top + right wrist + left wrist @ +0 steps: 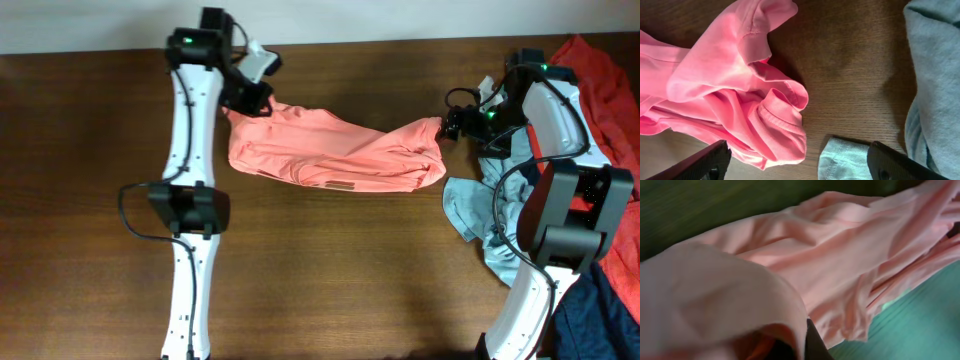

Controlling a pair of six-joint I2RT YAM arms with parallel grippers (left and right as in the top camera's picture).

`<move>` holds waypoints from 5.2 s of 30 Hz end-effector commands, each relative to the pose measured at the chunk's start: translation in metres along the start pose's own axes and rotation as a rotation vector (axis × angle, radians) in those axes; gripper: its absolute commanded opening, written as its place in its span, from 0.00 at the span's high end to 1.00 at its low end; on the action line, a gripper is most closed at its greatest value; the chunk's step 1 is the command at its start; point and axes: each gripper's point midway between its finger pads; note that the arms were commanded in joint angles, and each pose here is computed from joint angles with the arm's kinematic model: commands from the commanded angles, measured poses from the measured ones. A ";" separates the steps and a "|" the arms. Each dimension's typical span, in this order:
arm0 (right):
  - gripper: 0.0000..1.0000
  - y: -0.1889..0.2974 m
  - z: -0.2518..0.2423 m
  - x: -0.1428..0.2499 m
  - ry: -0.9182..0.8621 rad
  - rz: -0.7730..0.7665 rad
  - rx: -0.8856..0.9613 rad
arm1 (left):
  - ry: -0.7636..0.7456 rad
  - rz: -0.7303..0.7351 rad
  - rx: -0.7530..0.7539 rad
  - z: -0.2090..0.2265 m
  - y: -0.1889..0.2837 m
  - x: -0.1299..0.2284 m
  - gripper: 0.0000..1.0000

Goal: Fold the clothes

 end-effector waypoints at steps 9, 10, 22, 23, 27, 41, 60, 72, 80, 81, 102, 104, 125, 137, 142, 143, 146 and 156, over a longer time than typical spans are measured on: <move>0.08 0.017 0.008 -0.003 0.014 -0.044 -0.009 | -0.122 0.006 0.016 -0.068 -0.006 -0.011 0.99; 0.08 0.017 0.008 -0.003 0.014 -0.044 -0.009 | -0.137 0.011 0.021 -0.076 -0.009 -0.011 0.99; 0.08 0.017 0.008 -0.003 0.014 -0.043 -0.009 | -0.236 0.077 0.029 -0.128 -0.037 -0.004 0.99; 0.08 0.017 0.008 -0.003 0.014 -0.043 -0.009 | -0.246 0.079 0.032 -0.133 -0.039 -0.004 0.99; 0.08 0.017 0.008 -0.003 0.014 -0.043 -0.009 | -0.273 0.083 0.039 -0.147 -0.043 -0.003 0.99; 0.08 0.017 0.000 0.002 0.005 -0.024 0.035 | -0.276 -0.023 0.016 -0.145 -0.015 -0.025 0.01; 0.41 -0.034 -0.011 0.021 -0.078 0.023 0.107 | -0.018 -0.274 -0.140 -0.019 0.112 -0.043 0.01; 0.96 -0.050 -0.009 0.021 -0.118 0.002 0.105 | 0.031 -0.245 -0.314 0.020 0.122 -0.033 0.01; 0.96 -0.010 -0.035 0.016 -0.173 -0.035 0.095 | 0.048 -0.253 -0.322 0.029 0.126 -0.032 0.01; 0.96 -0.005 -0.036 0.015 -0.172 -0.040 0.089 | 0.057 -0.256 -0.321 0.029 0.126 -0.032 0.01; 0.96 0.023 0.128 -0.005 0.181 -0.122 -0.044 | 0.164 -0.302 -0.355 0.070 0.147 -0.024 0.01; 0.96 0.021 0.139 -0.007 0.199 -0.135 -0.052 | 0.192 -0.309 -0.365 0.082 0.153 -0.019 0.01; 0.96 0.055 0.306 -0.025 0.505 -0.399 -0.207 | 0.297 -0.326 -0.401 0.126 0.177 0.004 0.01; 0.96 -0.042 0.377 0.022 0.639 -0.325 -0.146 | 0.325 -0.323 -0.410 0.137 0.183 0.013 0.01; 0.95 -0.091 0.400 0.059 0.704 -0.236 -0.150 | 0.332 -0.325 -0.413 0.140 0.185 0.015 0.01; 0.91 -0.098 0.404 0.064 0.714 -0.225 -0.152 | 0.332 -0.325 -0.413 0.140 0.185 0.015 0.01; 0.53 -0.121 0.409 0.082 0.747 -0.183 -0.146 | 0.332 -0.325 -0.413 0.140 0.185 0.015 0.01; 0.20 -0.016 0.418 0.055 0.745 -0.311 -0.157 | 0.318 -0.344 -0.347 0.131 0.182 0.010 0.01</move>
Point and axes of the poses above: each gripper's point midway between its finger pads, its own y axis back along the fingers, its own z axis along the line the jaws close on, x = y × z, and after that the axes turned 6 degrees about y, right-handed
